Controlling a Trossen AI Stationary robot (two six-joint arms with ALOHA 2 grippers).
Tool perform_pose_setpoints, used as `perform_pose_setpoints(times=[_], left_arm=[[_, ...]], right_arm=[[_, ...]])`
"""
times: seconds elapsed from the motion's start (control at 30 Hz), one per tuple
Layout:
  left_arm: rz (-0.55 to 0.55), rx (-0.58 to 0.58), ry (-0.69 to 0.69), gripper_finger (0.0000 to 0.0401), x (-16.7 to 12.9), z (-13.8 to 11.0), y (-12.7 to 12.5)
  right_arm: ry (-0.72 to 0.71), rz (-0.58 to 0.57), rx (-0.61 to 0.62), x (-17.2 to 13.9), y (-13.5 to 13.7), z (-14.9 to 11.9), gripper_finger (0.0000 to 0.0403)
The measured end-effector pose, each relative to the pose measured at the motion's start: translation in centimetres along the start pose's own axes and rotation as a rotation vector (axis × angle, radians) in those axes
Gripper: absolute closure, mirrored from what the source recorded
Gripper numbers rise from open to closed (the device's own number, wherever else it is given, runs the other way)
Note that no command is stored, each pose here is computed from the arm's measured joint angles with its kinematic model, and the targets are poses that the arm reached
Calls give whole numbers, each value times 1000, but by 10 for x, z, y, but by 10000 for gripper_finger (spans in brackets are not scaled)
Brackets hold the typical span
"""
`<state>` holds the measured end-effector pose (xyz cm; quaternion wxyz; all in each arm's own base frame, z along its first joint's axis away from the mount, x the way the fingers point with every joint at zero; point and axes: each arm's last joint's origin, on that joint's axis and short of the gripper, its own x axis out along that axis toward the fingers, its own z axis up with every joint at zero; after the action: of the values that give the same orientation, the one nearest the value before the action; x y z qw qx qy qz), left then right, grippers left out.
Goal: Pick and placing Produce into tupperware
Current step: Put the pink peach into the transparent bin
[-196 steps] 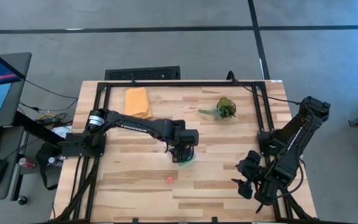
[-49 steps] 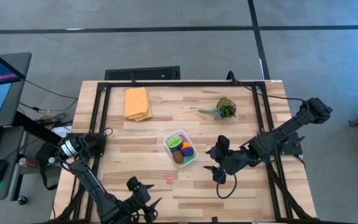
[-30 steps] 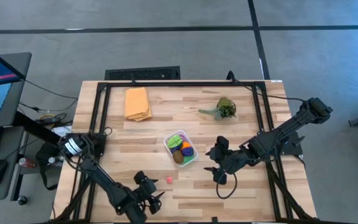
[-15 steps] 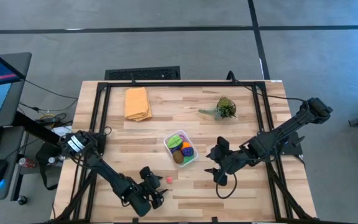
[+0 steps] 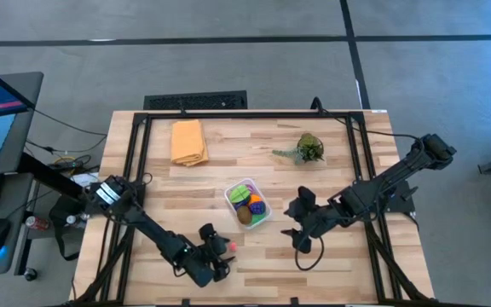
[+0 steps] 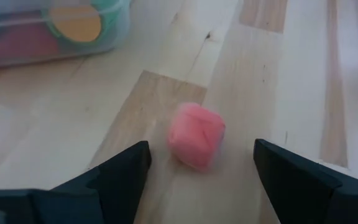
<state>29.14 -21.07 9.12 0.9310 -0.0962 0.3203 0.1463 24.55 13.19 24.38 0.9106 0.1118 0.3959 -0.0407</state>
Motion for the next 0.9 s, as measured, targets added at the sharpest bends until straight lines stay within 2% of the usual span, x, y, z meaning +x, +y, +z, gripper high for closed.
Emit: perform_pose_setpoints(times=[0.13,0.53,0.9], left_arm=[[-3,14,8,132,4,4,3],[-14,23,17,243,12,11,9],[-29,11,21,299,11,15,9]], right_arm=[[3,-5,-1,0,0,0,81],[44,-36,-20,0,-4,-5,81],[67,-53,-31,0,-5,-7,81]])
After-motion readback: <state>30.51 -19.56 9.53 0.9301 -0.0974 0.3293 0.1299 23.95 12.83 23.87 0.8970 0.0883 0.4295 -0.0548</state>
